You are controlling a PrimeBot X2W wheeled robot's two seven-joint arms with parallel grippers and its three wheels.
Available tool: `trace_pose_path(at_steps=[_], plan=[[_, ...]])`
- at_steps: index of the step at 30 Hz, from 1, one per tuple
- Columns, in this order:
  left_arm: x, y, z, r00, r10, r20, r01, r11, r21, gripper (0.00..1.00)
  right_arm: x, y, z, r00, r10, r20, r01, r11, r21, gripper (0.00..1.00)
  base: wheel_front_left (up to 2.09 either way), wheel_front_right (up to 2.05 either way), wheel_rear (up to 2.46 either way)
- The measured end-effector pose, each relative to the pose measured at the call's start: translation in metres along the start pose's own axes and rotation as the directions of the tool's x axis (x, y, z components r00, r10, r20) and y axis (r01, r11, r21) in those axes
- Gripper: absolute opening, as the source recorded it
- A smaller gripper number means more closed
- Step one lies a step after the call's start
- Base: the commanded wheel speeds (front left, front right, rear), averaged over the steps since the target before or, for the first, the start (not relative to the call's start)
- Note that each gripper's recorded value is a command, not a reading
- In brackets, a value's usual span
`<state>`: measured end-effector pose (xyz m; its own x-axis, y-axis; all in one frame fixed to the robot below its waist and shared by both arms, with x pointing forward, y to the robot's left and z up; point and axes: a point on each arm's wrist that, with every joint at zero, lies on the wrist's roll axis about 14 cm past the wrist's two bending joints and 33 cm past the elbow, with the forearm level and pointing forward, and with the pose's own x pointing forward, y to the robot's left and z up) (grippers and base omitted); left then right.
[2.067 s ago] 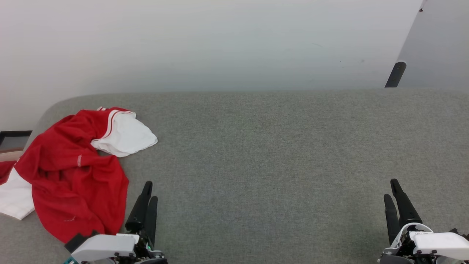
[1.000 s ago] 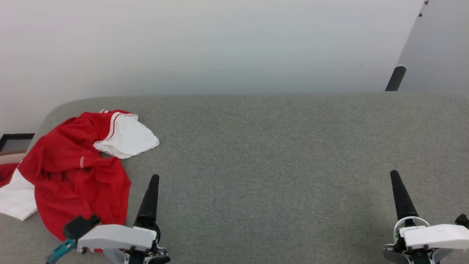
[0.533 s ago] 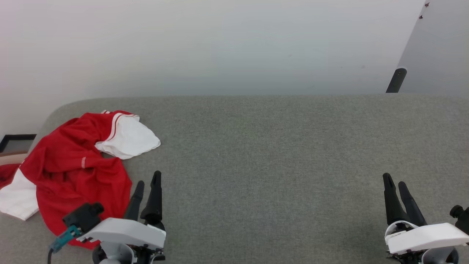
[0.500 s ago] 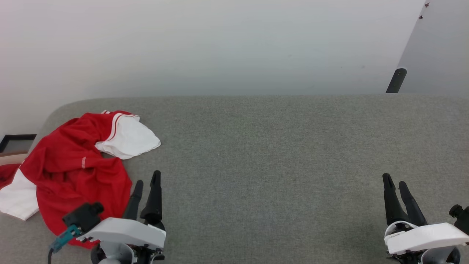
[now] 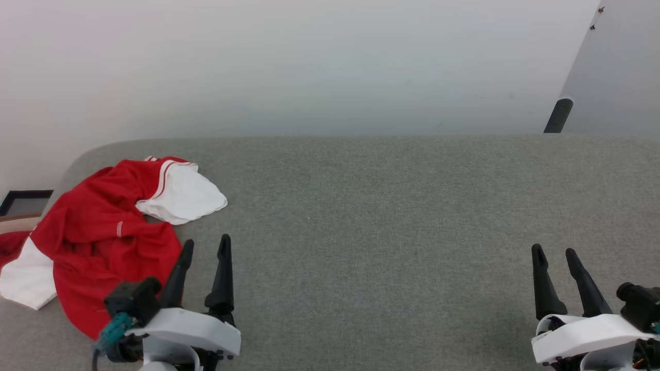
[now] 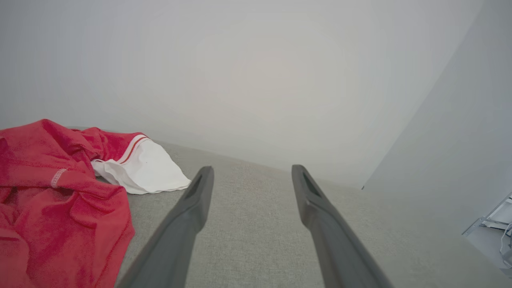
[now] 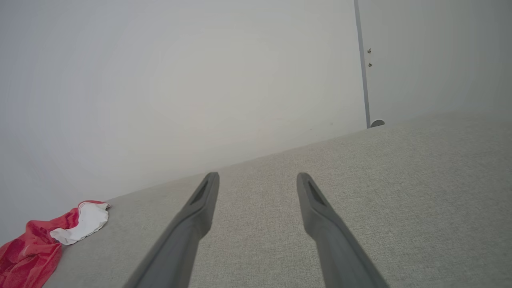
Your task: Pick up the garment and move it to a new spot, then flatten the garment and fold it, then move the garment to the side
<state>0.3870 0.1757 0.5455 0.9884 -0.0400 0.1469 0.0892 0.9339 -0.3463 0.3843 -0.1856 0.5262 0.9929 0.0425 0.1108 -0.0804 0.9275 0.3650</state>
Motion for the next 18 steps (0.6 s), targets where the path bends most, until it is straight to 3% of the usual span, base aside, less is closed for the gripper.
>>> trace_pose_path(at_steps=[9, 18], plan=[[-0.003, -0.004, 0.007, 0.999, -0.034, 0.028, 0.028, 0.983, 0.184, 1.0, 0.0, 0.006, 0.001, 1.0, 0.024, 0.003, -0.023, 0.994, -0.109, 1.0, 0.0, 0.0, 0.0], [-0.005, -0.005, 0.013, 0.997, -0.049, 0.054, 0.035, 0.973, 0.23, 1.0, -0.001, 0.01, 0.003, 0.999, 0.043, 0.011, -0.04, 0.984, -0.175, 1.0, 0.0, 0.0, 0.0]])
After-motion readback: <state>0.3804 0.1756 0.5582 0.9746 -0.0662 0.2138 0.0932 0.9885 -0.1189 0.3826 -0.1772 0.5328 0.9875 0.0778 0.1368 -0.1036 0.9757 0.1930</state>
